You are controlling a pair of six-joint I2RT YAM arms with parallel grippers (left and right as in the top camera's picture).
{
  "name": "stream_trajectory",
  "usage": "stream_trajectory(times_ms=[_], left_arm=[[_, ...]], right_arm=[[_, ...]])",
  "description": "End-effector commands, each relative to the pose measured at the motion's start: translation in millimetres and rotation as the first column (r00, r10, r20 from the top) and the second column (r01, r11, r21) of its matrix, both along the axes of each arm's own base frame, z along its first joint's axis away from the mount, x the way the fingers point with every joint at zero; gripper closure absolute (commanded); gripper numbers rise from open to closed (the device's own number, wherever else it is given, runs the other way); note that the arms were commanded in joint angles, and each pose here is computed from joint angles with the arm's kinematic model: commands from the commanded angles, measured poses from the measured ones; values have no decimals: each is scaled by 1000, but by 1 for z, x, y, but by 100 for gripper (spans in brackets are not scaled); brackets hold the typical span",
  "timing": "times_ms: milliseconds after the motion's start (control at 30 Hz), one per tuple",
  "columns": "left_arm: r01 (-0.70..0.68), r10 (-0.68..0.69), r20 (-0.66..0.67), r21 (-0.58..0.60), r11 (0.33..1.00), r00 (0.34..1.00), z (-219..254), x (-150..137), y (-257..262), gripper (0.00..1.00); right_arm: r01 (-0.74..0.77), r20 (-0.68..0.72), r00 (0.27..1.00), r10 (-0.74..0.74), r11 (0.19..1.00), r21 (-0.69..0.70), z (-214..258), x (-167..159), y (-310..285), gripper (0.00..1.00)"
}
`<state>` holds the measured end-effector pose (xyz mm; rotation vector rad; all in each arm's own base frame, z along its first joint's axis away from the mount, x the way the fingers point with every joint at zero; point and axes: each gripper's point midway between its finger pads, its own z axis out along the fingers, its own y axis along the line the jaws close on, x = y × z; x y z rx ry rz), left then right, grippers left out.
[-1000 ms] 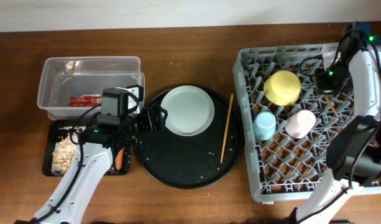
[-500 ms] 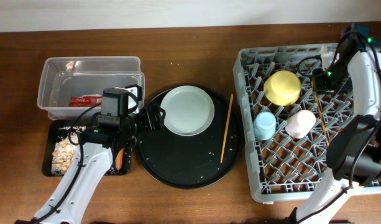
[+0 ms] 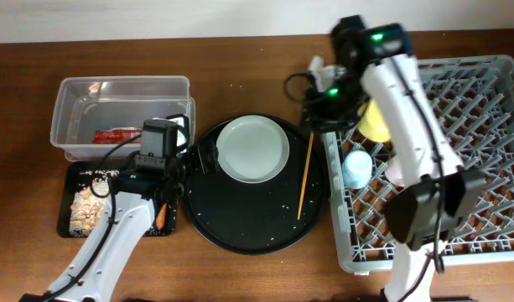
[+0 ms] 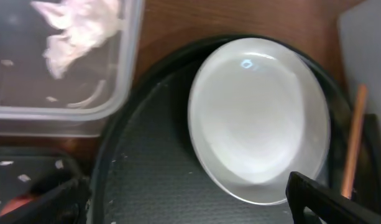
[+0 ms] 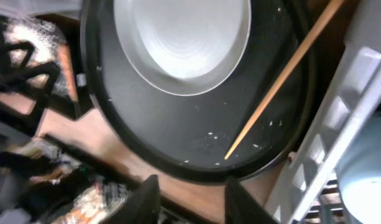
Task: Sort waste into correct bins and load items into the dishwasher rack
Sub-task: 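Reach the right gripper to the second chopstick and grasp it, then carry the second chopstick right and drop it into the dish rack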
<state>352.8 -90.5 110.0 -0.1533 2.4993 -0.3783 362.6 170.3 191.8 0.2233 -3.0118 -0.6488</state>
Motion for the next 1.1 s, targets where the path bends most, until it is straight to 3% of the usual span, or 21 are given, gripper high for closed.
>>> stream_trajectory(times_ms=[0,133,167,200,233,267,333,433,1067], left_arm=[[-195,198,-30,86,977,980,-11,-3,31,1],[-199,202,-30,85,976,979,-11,-3,31,1],[-199,202,-30,85,976,979,-11,-3,31,1],[-199,202,-30,85,976,979,-11,-3,31,1],[-202,205,-31,82,976,978,-11,-3,31,1],[-202,205,-31,82,976,978,-11,-3,31,1],[-201,204,-31,82,976,978,-11,-3,31,1],[-191,194,-36,68,979,980,-11,-3,28,1],[-191,193,-33,67,979,981,-11,-3,28,1]], right_arm=[[78,-11,997,-80,992,-100,-16,-7,24,2],[27,-37,999,-32,993,-111,-48,-20,50,0],[22,-43,999,-27,993,-114,-55,-21,51,21],[43,-61,997,-51,991,-123,-60,-24,51,51],[71,-67,994,-82,986,-149,-65,-24,47,58],[155,-40,985,-171,953,-260,-74,-19,29,68],[275,15,956,-294,876,-397,-86,-15,3,68],[359,95,927,-363,784,-507,-100,-12,-22,68],[394,161,918,-363,787,-474,-179,-9,-25,74]])
